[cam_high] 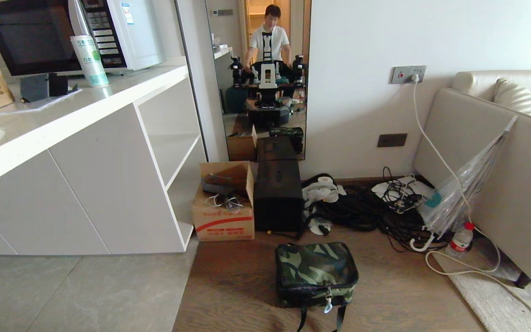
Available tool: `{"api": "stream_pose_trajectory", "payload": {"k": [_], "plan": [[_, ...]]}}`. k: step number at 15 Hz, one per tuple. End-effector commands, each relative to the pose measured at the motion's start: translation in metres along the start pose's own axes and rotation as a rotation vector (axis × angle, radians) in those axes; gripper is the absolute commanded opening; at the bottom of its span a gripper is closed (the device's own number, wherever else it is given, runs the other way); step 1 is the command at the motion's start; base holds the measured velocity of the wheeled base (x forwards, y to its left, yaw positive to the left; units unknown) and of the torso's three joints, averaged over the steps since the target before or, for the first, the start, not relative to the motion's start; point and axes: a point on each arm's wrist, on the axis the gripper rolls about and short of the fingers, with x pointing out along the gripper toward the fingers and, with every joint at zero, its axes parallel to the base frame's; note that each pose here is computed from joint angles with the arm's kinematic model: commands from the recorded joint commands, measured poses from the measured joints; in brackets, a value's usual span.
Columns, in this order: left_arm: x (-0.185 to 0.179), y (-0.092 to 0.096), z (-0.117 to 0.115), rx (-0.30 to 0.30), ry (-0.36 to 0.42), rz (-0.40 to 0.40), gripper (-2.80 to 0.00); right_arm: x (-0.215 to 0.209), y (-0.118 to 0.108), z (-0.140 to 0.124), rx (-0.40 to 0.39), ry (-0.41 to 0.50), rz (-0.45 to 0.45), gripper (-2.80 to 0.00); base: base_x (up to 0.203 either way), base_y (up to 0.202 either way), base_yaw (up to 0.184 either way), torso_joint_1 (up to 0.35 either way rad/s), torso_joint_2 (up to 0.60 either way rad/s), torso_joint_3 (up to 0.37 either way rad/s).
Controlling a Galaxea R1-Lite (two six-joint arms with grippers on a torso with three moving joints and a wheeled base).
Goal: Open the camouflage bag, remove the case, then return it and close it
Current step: Open the top of the storage box
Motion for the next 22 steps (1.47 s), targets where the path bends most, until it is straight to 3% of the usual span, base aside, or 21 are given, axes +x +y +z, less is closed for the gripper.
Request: {"api": "stream_pose_trajectory", "payload": {"k": [1, 22], "plan": [[0.0006, 0.0001, -0.0025, 0.000, 0.009, 0.002, -2.80, 0.0001, 0.0000, 0.0000, 0.000, 0.002, 0.002, -2.80, 0.000, 0.000, 0.000, 0.000, 0.00, 0.000], [0.0006, 0.0001, -0.0025, -0.003, 0.009, 0.003, -2.80, 0.0001, 0.0000, 0.0000, 0.000, 0.002, 0.002, -2.80, 0.000, 0.000, 0.000, 0.001, 0.00, -0.184]]}}
